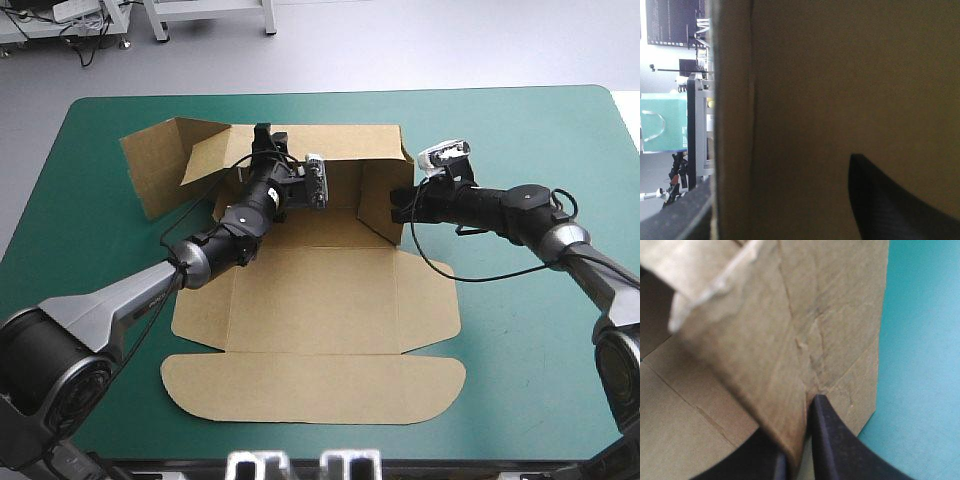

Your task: Fold the box

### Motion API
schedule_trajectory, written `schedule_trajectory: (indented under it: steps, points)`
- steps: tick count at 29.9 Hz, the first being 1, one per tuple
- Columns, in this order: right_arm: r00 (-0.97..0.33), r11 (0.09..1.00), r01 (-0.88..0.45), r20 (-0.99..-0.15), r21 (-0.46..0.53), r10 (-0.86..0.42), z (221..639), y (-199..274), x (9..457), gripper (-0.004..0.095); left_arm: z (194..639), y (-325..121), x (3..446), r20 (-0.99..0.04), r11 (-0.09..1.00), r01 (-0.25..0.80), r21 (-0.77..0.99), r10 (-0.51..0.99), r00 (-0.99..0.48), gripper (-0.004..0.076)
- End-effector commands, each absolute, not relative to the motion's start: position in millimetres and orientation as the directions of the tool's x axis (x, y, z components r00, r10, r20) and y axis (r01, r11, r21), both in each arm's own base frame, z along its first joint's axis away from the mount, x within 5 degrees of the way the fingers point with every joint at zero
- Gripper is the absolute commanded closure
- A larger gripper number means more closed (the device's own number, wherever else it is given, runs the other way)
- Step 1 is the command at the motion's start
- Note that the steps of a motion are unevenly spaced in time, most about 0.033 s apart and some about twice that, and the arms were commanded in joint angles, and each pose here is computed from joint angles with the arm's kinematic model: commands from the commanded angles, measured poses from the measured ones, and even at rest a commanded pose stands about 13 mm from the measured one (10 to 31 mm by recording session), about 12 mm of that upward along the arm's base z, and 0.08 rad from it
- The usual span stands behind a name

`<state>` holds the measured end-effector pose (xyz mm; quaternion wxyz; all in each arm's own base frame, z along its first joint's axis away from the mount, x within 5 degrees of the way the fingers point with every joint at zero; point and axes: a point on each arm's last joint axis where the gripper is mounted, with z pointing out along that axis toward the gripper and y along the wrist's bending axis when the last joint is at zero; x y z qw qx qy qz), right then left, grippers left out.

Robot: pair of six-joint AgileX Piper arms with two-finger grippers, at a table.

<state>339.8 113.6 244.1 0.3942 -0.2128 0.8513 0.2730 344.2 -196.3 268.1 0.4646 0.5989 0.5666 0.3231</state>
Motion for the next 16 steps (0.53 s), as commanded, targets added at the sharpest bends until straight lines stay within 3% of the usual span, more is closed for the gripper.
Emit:
schedule_trajectory:
  steps: [1, 8, 16]
  points:
    - [-0.618, 0.686, -0.622, -0.775, 0.377, -0.135, 254.8, 120.1, 330.6, 0.0907, 279.7, -190.4, 345.1, -0.157, 0.113, 0.340, 0.934, 0.982, 0.107, 0.0280]
    - [-0.626, 0.686, -0.619, -0.768, 0.383, -0.135, 254.3, 120.2, 330.0, 0.0907, 282.3, -183.6, 346.8, -0.136, 0.117, 0.301, 0.947, 0.990, 0.040, 0.0282]
    - [-0.625, 0.686, -0.627, -0.764, 0.369, -0.159, 252.9, 119.7, 329.2, 0.0907, 274.6, -185.1, 347.5, -0.171, 0.152, 0.337, 0.929, 0.985, 0.026, 0.0283]
